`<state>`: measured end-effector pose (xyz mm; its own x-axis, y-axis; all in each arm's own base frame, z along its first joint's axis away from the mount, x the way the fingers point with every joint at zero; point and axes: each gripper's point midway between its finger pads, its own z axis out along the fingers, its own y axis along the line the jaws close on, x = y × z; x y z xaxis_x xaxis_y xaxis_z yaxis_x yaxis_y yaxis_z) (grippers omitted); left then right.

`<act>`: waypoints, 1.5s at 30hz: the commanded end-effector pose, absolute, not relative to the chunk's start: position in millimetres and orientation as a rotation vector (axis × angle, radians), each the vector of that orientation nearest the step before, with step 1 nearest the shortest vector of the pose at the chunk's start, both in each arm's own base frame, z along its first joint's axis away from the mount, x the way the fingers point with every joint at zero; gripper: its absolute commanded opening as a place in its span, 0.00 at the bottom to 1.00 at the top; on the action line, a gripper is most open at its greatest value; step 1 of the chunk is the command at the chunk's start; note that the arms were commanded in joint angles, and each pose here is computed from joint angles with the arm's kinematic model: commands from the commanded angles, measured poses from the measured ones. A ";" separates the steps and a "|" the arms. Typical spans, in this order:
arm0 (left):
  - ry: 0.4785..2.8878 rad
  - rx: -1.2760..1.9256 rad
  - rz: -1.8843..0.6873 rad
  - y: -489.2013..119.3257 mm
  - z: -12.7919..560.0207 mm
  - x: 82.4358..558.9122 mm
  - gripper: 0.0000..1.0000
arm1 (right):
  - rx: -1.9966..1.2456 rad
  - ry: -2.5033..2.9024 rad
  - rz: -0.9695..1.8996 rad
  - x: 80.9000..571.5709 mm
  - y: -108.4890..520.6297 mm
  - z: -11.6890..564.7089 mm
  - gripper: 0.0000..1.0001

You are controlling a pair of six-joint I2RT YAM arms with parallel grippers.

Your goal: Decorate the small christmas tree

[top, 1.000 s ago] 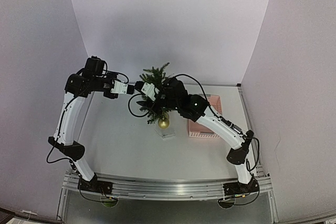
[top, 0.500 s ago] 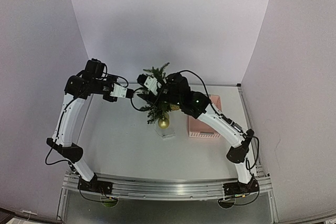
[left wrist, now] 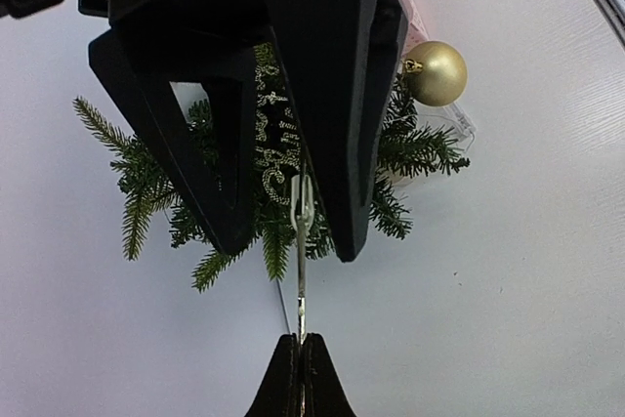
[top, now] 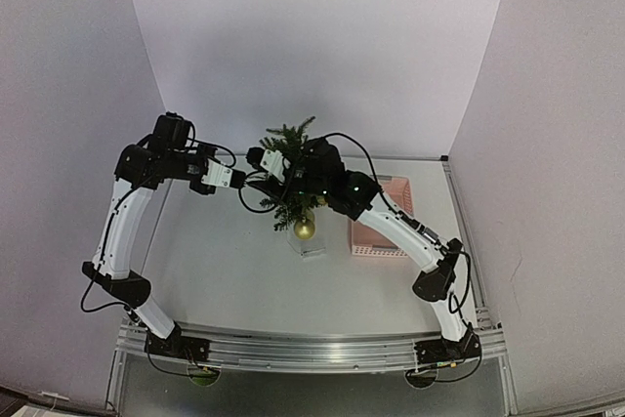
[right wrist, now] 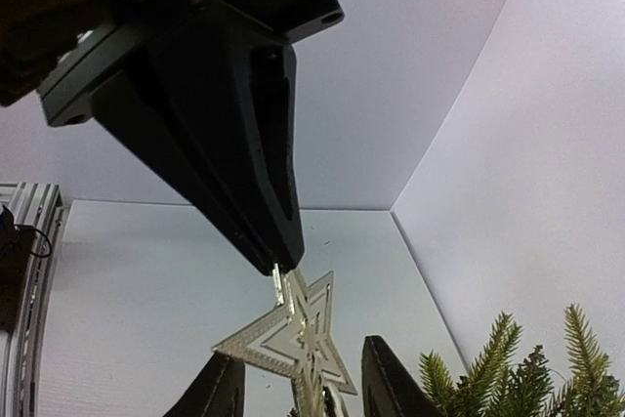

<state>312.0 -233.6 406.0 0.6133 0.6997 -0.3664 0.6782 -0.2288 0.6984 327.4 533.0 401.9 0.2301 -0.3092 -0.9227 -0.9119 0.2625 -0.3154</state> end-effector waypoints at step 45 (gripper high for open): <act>1.341 1.048 -0.226 -216.9 485.0 327.9 1.00 | -0.355 1.250 0.956 381.1 428.4 562.6 0.00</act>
